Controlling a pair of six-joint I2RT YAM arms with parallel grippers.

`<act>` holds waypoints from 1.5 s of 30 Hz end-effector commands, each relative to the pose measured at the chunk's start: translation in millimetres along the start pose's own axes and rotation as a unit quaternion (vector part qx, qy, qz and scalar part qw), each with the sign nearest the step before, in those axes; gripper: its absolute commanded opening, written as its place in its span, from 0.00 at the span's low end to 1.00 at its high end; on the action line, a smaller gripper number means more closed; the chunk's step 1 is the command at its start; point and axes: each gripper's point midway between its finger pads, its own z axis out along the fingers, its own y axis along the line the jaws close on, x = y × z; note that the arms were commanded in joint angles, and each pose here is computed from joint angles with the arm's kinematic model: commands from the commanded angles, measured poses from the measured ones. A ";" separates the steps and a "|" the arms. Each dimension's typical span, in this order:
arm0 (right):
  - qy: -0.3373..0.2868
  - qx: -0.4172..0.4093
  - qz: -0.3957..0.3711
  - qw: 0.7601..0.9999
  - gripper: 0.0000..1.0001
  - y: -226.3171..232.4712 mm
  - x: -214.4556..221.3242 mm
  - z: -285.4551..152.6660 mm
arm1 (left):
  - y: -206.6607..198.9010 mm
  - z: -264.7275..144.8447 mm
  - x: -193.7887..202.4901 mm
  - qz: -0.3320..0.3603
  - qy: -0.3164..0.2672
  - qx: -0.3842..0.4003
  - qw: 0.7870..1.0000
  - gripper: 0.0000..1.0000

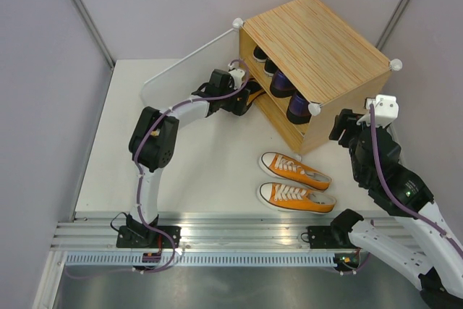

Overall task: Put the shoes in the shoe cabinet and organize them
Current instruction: Place the shoe in the shoe cabinet.

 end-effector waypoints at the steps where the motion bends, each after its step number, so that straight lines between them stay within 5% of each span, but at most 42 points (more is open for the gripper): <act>1: -0.019 0.007 0.004 1.000 0.71 -3.3 -11.2 -2.3 | 0.4 -1.4 -23.2 0.021 -0.037 0.002 0.999 0.91; 11: -0.021 0.012 0.000 1.000 0.71 -3.8 -12.7 -2.1 | -8.2 15.7 -21.4 0.016 -0.032 0.032 0.999 0.64; 15: -0.021 0.014 -0.002 1.000 0.71 -4.1 -12.3 -1.9 | -10.5 16.3 -23.2 0.010 -0.033 0.037 0.999 0.38; 25: -0.022 0.013 -0.003 1.000 0.71 -2.1 -11.5 -1.5 | 1.3 -23.2 -75.4 0.007 -0.094 -0.014 0.995 0.13; 45: -0.025 0.014 -0.006 1.000 0.71 -1.4 -11.2 -2.1 | -14.9 -28.3 -131.1 -0.064 -0.173 0.027 0.983 0.11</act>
